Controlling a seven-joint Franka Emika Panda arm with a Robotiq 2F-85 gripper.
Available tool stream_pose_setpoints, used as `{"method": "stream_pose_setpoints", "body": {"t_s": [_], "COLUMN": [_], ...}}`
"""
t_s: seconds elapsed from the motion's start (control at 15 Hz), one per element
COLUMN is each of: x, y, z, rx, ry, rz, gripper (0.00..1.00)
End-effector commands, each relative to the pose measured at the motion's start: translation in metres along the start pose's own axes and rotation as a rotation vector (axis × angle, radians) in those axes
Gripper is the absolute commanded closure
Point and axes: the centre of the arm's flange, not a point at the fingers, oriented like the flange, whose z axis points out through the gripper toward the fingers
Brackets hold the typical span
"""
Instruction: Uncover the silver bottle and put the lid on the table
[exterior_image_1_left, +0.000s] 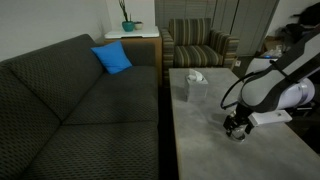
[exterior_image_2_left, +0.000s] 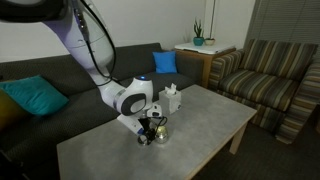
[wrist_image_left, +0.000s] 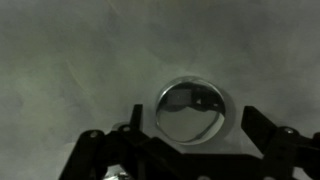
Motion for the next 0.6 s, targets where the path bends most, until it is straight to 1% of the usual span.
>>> {"method": "stream_pose_setpoints", "body": {"t_s": [0.0,0.07,0.33,0.53], "x": [0.017,0.017,0.014,0.011], "y": [0.000,0.000,0.001,-0.001], "z": [0.002,-0.005,-0.035,-0.057], "rx": [-0.045,-0.048,-0.017,-0.018], "ry": [0.007,0.019,0.036,0.013], "rz": [0.014,0.014,-0.019,-0.050], "gripper": [0.00,0.00,0.00,0.00]}}
